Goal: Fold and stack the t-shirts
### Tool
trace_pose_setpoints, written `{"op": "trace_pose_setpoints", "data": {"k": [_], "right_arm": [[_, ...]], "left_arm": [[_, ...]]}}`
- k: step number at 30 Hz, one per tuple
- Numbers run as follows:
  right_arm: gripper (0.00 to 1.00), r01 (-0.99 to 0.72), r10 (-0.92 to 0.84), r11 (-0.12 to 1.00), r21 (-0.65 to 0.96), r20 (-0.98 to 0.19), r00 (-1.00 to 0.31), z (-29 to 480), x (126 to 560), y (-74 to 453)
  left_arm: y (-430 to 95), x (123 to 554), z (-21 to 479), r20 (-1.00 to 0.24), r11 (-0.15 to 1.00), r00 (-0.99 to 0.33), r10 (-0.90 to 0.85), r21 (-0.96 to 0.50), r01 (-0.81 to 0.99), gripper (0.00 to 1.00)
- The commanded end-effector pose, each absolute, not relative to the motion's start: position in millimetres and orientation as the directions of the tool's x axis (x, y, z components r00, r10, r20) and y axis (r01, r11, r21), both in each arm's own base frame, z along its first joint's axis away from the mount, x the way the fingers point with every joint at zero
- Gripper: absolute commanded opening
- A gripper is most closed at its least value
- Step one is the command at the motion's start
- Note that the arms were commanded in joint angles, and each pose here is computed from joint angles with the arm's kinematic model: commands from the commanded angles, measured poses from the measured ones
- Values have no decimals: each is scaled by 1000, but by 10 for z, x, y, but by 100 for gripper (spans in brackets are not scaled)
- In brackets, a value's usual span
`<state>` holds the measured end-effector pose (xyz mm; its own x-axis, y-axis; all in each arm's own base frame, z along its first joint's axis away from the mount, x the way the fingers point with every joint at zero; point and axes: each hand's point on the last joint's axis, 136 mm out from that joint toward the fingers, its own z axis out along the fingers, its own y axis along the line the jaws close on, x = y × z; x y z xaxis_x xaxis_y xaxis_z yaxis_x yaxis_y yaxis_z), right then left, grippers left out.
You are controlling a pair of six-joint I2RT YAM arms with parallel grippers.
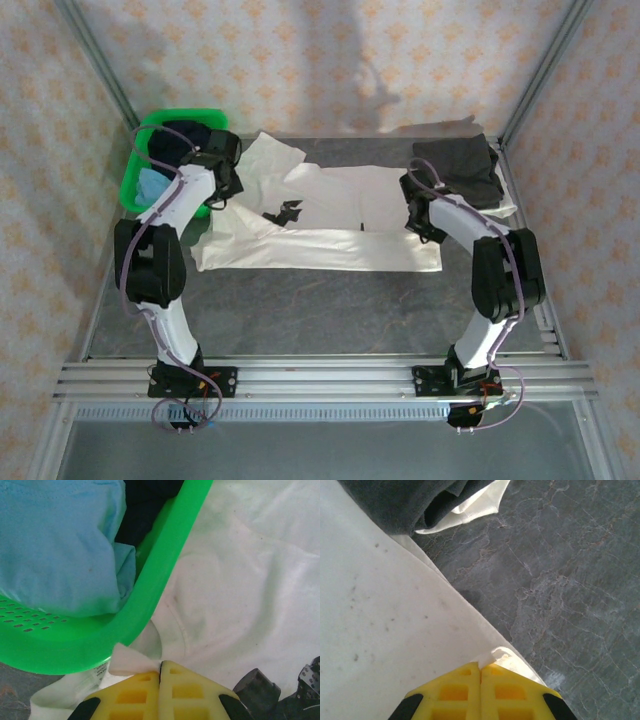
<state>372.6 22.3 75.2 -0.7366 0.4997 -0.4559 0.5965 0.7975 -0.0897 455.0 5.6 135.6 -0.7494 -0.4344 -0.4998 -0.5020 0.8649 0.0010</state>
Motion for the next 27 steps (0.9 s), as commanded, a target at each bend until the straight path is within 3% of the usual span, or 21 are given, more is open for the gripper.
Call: {"op": "trace_pose_setpoints", "data": {"k": [1,8,11,23,27], "right_arm": [[0,574,473,805,-150,-423,-773,669,3759,202],[0,565,462,809,-162,-417,-782,749,3723,187],[0,560,465,818,-131,-423,-778,892,3605,189],[0,542,488,840,-21,-409,-771,1131,2701,118],[0,539,502,841,37,-424,-754,1226,2571,132]], "left_arm": [[95,4561,1316,-488,868,-775,-402,68,-493,0],[127,4487,1291,-471,867,-792,-389,104,-488,0],[107,4331,1577,-509,874,-768,-388,60,-482,0],[305,2716,1949,-598,843,-691,-406,46,-535,0],[322,2476,2002,-616,843,-665,-422,4,-538,0]]}}
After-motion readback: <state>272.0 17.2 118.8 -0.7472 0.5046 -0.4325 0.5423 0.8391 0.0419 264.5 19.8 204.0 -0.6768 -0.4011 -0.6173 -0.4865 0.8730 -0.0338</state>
